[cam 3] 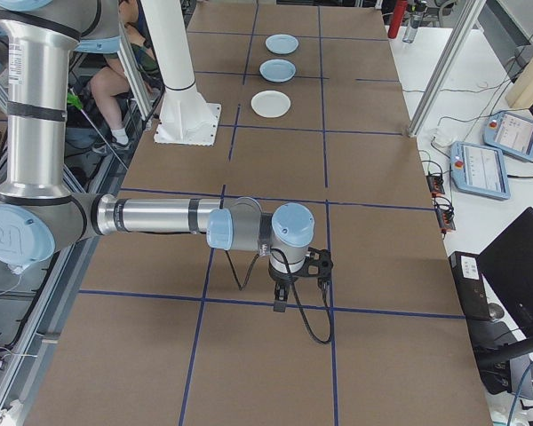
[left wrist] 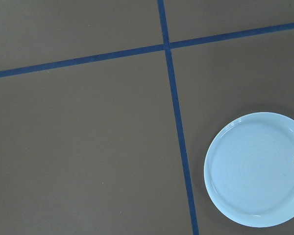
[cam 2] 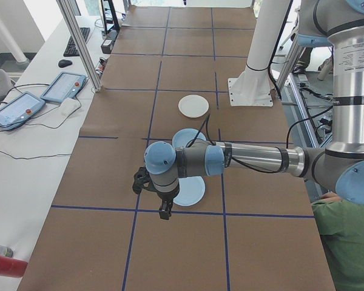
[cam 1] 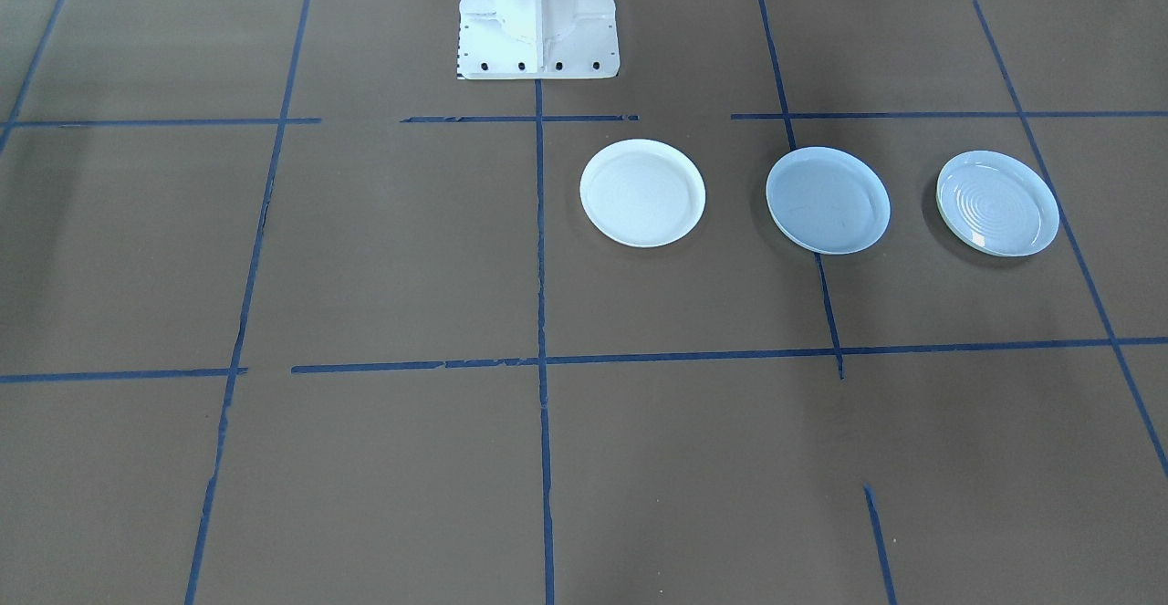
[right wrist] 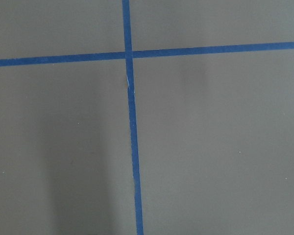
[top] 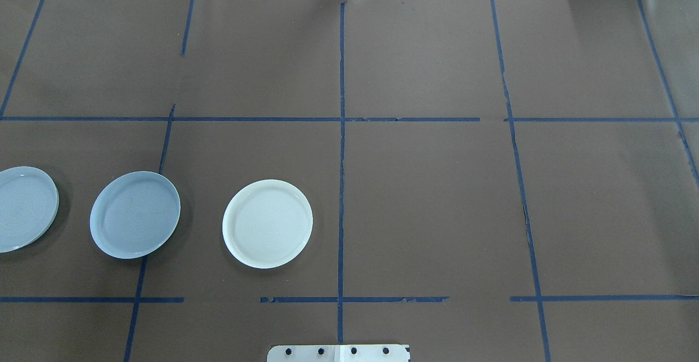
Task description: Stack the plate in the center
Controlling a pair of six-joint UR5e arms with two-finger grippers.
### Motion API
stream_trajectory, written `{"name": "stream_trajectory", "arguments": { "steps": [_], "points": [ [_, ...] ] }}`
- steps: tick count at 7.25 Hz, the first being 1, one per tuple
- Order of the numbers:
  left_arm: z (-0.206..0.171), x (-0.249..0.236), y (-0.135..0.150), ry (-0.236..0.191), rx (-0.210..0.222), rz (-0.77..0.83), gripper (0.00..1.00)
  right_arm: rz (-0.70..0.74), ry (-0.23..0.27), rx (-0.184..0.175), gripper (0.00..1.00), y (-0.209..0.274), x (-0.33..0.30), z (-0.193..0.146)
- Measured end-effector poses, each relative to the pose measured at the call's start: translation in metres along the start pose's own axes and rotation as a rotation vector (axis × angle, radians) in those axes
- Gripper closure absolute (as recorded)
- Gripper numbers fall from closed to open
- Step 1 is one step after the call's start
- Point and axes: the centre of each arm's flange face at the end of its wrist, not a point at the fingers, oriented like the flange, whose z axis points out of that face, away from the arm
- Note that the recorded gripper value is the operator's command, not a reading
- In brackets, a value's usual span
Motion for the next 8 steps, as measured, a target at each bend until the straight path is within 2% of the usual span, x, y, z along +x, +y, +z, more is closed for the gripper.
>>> {"name": "stream_trajectory", "arguments": {
  "steps": [2,3,8],
  "points": [
    [0.023,0.020,-0.009,0.063,-0.030,0.024,0.00,0.000,0.000,-0.001,0.00,0.000,0.000,0.000],
    [0.035,0.026,-0.014,0.077,-0.033,0.020,0.00,0.000,0.000,-0.001,0.00,0.000,0.000,0.000],
    [0.135,0.018,-0.019,0.086,0.017,-0.008,0.00,0.000,0.000,0.000,0.00,0.000,0.000,0.000]
  ]
}}
